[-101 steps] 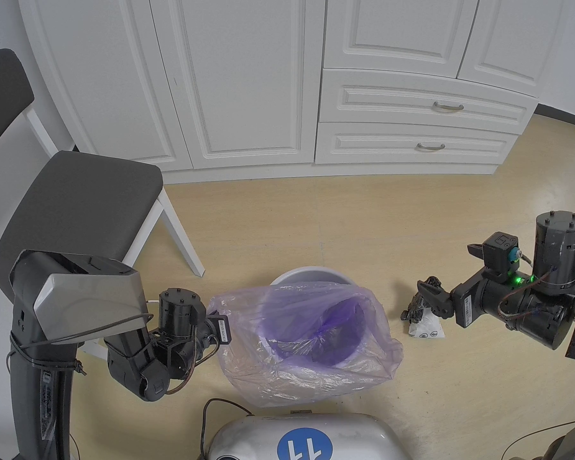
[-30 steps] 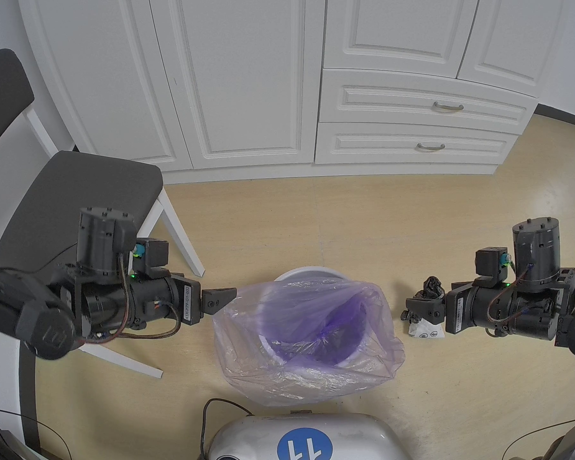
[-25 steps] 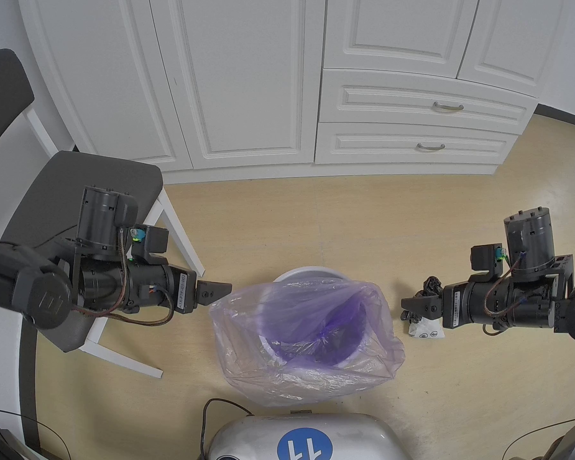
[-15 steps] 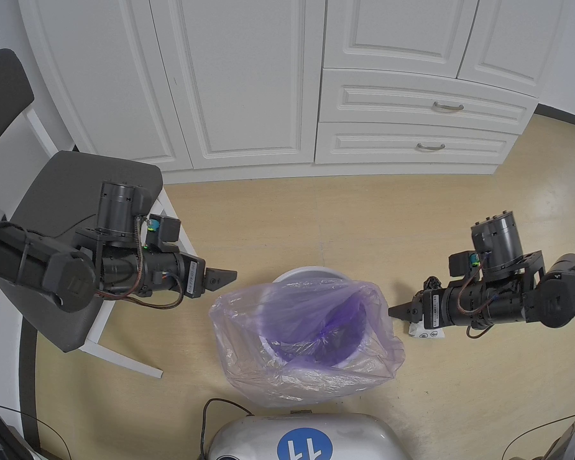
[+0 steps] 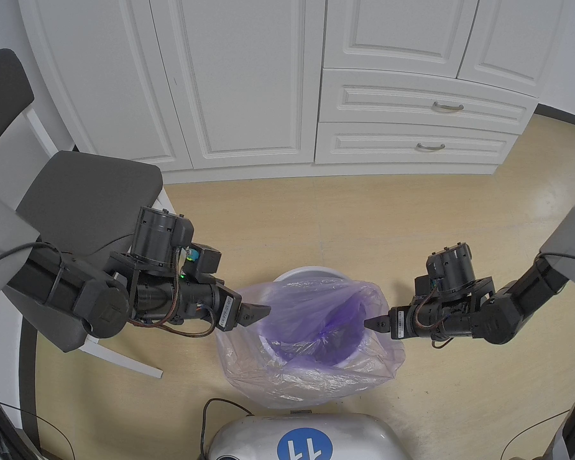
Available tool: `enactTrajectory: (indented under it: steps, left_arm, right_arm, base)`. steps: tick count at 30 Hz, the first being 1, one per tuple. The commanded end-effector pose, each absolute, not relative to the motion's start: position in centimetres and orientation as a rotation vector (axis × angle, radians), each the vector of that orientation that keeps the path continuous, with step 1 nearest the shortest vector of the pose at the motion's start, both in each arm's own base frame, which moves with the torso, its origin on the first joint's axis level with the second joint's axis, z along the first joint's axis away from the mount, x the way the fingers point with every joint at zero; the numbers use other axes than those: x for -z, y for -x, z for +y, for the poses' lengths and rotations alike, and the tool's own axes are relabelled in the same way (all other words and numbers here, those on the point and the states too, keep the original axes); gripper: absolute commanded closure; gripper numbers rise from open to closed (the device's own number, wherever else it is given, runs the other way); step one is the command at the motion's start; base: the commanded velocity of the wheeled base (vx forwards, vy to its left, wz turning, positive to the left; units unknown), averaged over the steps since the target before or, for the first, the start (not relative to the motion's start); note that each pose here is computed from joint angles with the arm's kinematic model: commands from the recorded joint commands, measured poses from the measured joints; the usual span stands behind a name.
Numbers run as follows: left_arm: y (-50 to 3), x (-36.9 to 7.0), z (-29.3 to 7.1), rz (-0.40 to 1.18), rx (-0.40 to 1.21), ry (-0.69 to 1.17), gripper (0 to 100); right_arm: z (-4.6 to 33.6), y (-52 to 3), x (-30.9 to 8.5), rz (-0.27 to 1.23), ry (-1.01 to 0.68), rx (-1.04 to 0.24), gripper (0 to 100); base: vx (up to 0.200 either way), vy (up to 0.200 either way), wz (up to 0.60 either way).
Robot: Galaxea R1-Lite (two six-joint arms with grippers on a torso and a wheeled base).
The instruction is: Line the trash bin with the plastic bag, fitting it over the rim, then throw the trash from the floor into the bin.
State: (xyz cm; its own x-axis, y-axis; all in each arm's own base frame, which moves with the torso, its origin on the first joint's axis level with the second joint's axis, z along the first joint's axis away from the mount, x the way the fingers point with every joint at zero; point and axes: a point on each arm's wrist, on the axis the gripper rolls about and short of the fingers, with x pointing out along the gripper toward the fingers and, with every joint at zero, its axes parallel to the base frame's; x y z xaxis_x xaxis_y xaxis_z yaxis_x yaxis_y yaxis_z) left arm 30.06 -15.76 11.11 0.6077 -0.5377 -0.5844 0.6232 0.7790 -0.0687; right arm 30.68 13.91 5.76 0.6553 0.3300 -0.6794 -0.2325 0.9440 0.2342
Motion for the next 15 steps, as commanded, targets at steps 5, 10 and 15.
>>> enactTrajectory:
  steps: [5,10,15]
  left_arm:
    - [-28.2,-10.7,-17.8,0.619,0.77,-0.232,0]
    - [-29.1,-9.0,-18.9,0.609,0.795,-0.274,0]
    - [-30.1,-6.8,-20.0,0.568,0.83,-0.348,0]
  right_arm:
    - [14.5,-32.2,-0.9,0.816,-0.14,-0.309,100]
    - [14.6,-32.2,-1.0,0.807,-0.142,-0.313,100]
    - [14.6,-32.0,-1.6,0.796,-0.144,-0.317,100]
  base:
    - [0.0,0.0,0.0]
    - [0.0,0.0,0.0]
    - [0.0,0.0,0.0]
